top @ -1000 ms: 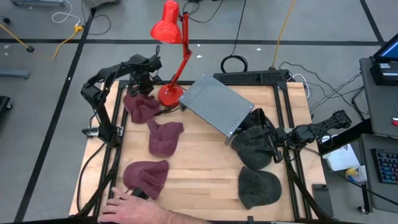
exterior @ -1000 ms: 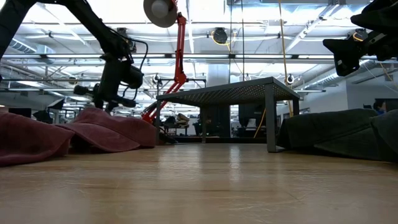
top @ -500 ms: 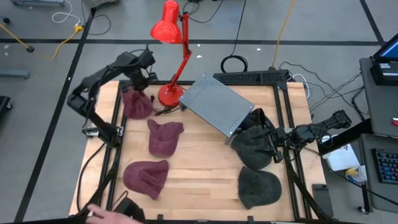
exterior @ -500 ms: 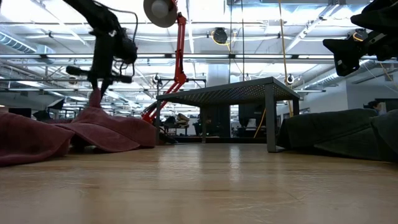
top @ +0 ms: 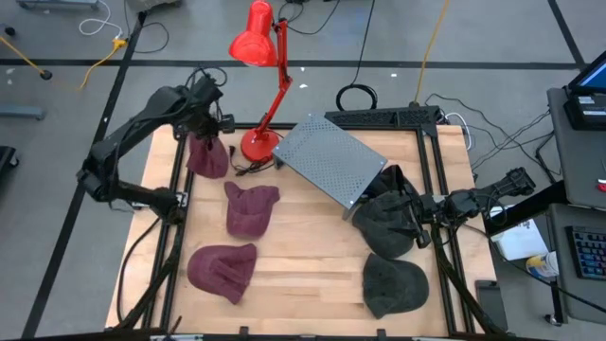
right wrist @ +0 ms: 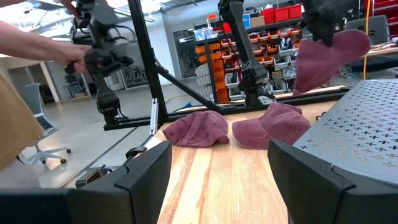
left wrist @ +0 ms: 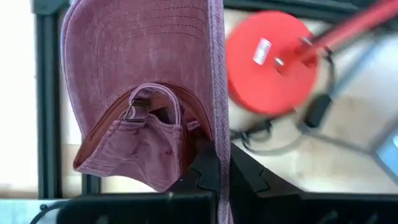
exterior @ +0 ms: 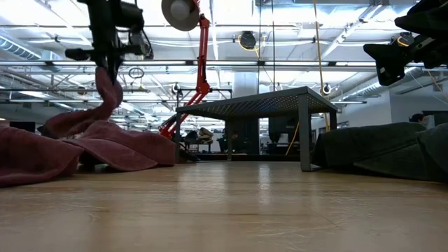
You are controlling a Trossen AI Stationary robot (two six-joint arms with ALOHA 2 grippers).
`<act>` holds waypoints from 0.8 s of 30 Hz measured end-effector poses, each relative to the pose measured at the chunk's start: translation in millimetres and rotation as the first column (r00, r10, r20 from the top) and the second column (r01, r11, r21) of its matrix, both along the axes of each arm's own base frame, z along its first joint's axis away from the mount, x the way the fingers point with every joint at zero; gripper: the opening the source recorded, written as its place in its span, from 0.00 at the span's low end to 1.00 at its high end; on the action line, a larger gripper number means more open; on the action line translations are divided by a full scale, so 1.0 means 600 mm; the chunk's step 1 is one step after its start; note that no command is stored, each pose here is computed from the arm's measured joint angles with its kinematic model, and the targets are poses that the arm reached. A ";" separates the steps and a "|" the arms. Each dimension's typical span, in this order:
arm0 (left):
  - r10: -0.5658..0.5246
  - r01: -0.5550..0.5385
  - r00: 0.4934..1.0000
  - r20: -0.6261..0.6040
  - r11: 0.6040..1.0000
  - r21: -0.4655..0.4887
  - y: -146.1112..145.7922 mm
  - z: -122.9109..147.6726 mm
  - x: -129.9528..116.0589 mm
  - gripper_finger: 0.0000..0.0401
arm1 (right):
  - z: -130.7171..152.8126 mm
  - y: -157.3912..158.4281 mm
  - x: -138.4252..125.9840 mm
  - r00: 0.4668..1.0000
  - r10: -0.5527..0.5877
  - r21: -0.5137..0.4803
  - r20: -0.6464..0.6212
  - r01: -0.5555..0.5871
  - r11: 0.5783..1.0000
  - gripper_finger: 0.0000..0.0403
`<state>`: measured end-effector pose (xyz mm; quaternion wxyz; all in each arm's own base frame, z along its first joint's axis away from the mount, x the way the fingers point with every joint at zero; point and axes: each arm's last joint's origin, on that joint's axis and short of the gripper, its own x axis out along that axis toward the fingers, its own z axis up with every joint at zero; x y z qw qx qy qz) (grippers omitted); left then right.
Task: Pick & Place hat
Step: Put the red cap on the shelf
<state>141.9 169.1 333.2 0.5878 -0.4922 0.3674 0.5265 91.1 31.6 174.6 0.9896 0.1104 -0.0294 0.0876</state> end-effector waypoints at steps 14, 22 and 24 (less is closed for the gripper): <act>-0.419 0.416 0.899 0.128 0.908 0.052 -0.109 0.040 0.021 0.02 | 0.000 0.000 0.000 1.000 0.000 0.000 0.000 0.000 1.000 0.64; -0.669 0.647 0.696 0.259 0.742 0.177 -0.171 0.064 0.048 0.02 | 0.000 0.000 0.000 1.000 0.000 0.000 0.000 0.000 1.000 0.65; -0.720 0.694 0.636 0.278 0.691 0.203 -0.187 0.067 0.057 0.02 | 0.000 0.000 0.000 1.000 0.000 0.000 0.000 0.000 1.000 0.65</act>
